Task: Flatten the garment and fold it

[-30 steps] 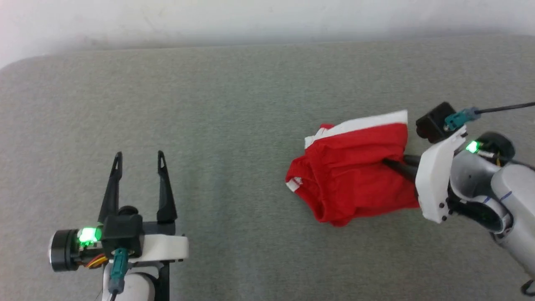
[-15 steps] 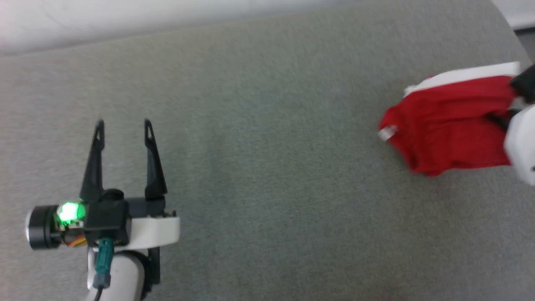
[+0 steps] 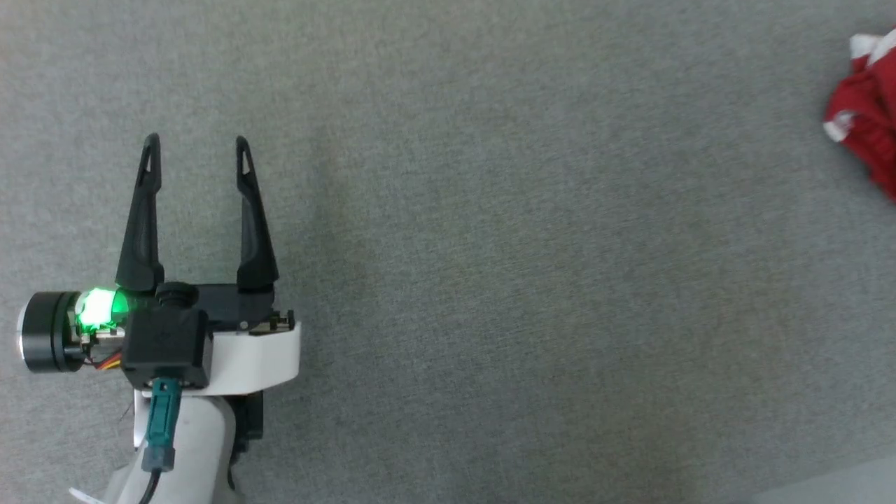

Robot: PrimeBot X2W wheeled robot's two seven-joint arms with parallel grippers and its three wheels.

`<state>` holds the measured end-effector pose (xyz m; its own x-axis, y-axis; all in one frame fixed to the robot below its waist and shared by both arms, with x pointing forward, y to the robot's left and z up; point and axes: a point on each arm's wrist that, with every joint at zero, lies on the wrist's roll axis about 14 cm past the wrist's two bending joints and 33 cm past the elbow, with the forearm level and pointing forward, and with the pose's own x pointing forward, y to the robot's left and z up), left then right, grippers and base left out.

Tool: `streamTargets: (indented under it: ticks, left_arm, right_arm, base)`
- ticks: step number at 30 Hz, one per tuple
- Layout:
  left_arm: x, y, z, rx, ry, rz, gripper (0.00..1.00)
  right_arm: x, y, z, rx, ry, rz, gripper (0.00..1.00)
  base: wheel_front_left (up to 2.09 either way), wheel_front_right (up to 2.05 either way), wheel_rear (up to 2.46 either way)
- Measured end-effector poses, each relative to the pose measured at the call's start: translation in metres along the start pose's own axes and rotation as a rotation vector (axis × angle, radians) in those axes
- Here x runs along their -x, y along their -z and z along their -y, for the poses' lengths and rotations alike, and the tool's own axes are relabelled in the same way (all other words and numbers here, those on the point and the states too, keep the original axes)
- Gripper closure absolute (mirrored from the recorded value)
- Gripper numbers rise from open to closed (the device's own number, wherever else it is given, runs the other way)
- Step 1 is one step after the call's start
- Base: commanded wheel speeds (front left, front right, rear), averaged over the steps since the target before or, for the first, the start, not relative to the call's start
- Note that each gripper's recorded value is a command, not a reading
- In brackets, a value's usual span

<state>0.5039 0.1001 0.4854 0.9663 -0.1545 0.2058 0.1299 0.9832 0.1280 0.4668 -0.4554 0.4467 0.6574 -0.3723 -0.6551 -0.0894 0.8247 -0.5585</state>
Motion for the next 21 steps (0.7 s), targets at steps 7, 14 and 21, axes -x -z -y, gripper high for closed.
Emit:
streamTargets:
  ticks: [7,14,21]
  left_arm:
    - [0.001,0.016,-0.006,-0.008,-0.021,-0.033,0.00]
    - [0.004,0.003,-0.017,-0.022,-0.059,-0.021,0.00]
    - [0.019,-0.022,-0.025,-0.029,-0.092,-0.004,0.00]
  right_arm:
    - [-0.031,0.016,-0.015,-0.013,0.009,-0.070,0.59]
    - [-0.026,0.012,0.000,-0.030,0.065,-0.038,0.00]
    - [0.023,-0.065,0.059,0.016,0.215,0.308,0.00]
  base:
    - [0.00,0.00,0.00]
    - [0.00,0.00,0.00]
    - [0.00,0.00,0.00]
